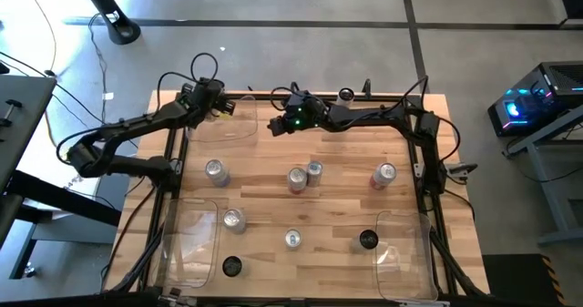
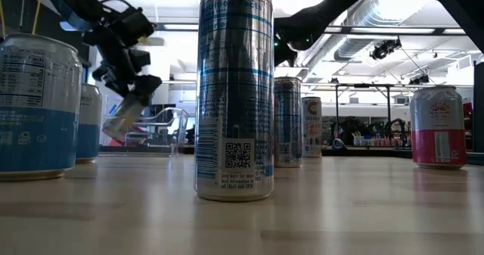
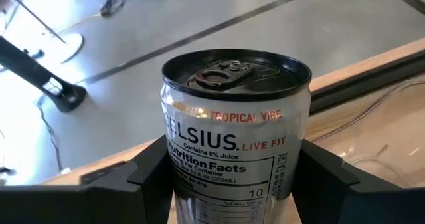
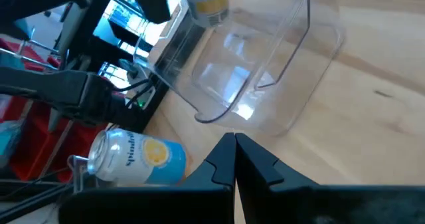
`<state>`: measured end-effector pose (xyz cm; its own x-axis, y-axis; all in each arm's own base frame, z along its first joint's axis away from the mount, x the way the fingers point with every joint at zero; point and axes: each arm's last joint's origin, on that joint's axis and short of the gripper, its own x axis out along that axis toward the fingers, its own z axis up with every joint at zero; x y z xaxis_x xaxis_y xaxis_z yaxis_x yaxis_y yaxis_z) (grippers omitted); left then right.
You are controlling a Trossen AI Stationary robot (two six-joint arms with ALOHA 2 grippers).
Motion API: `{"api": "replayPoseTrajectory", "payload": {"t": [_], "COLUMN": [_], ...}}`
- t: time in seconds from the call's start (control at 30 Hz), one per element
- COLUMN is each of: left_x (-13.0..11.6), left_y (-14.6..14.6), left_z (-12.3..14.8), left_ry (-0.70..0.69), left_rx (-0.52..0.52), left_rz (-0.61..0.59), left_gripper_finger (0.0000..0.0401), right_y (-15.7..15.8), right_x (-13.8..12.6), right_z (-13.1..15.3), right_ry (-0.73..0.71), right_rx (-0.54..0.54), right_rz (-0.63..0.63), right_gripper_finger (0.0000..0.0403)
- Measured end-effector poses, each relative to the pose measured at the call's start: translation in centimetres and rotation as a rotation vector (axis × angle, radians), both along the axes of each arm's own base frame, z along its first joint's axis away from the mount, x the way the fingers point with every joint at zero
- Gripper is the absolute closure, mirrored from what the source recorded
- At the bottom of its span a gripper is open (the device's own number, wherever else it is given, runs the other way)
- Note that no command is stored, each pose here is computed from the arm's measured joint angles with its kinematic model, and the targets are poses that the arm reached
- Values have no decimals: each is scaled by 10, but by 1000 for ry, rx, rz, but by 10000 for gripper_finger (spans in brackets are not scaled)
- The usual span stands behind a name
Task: Sort soda cans
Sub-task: Put the top left white-yellow soda can into the top transparent bin
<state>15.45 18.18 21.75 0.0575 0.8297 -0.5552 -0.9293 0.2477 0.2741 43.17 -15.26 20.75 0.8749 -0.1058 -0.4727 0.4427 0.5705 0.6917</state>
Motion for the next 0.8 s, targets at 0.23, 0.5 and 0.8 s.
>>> {"api": "replayPoseTrajectory", "payload": {"t": [0.23, 0.5, 0.8], "left_x": [7, 2, -27], "left_y": [7, -19, -56], "left_z": [7, 7, -17], "left_ry": [-180, -270, -434], "left_rx": [71, 57, 200], "left_rz": [16, 0, 15], "left_gripper_finger": [183, 183, 183], "right_y": [1, 1, 2], "right_x": [0, -1, -3], "right_z": [0, 6, 13], "right_ry": [-1, -13, -30], "right_rx": [-8, -33, -38], "right_rz": [16, 43, 56], "right_gripper_finger": [403, 403, 403]}}
